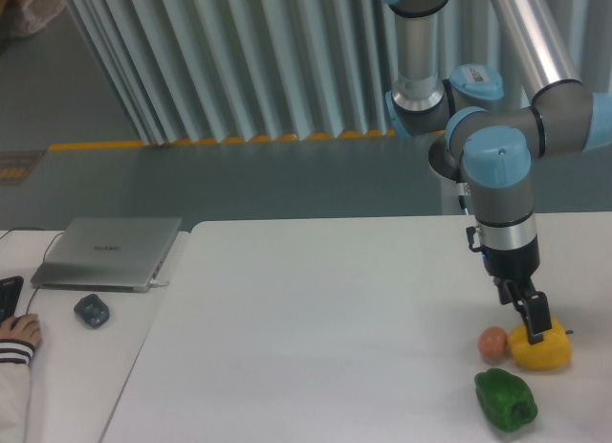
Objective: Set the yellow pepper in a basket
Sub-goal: 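Close the gripper around the top of the yellow pepper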
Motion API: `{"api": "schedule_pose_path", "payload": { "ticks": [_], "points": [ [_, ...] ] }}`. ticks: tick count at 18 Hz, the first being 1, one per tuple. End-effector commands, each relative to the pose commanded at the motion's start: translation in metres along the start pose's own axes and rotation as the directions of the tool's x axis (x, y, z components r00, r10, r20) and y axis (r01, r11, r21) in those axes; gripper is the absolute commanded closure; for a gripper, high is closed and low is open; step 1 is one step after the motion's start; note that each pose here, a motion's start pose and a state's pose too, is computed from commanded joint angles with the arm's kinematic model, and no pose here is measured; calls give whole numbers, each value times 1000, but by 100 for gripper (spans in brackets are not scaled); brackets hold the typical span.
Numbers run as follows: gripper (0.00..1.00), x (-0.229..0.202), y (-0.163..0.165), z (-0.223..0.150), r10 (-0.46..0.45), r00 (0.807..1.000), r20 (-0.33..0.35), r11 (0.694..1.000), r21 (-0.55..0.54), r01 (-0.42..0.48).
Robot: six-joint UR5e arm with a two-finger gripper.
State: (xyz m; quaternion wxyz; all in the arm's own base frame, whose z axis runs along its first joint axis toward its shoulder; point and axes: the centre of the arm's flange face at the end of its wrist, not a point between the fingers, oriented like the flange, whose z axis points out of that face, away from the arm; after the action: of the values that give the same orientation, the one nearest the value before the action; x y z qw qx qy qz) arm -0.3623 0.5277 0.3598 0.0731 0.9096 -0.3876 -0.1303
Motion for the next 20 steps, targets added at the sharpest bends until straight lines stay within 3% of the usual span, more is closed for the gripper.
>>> {"api": "schedule_pose_path", "payload": {
  "ticks": [20],
  "points": [
    [0,19,-14,76,14,990,-141,1000,-21,-17]
  ]
}}
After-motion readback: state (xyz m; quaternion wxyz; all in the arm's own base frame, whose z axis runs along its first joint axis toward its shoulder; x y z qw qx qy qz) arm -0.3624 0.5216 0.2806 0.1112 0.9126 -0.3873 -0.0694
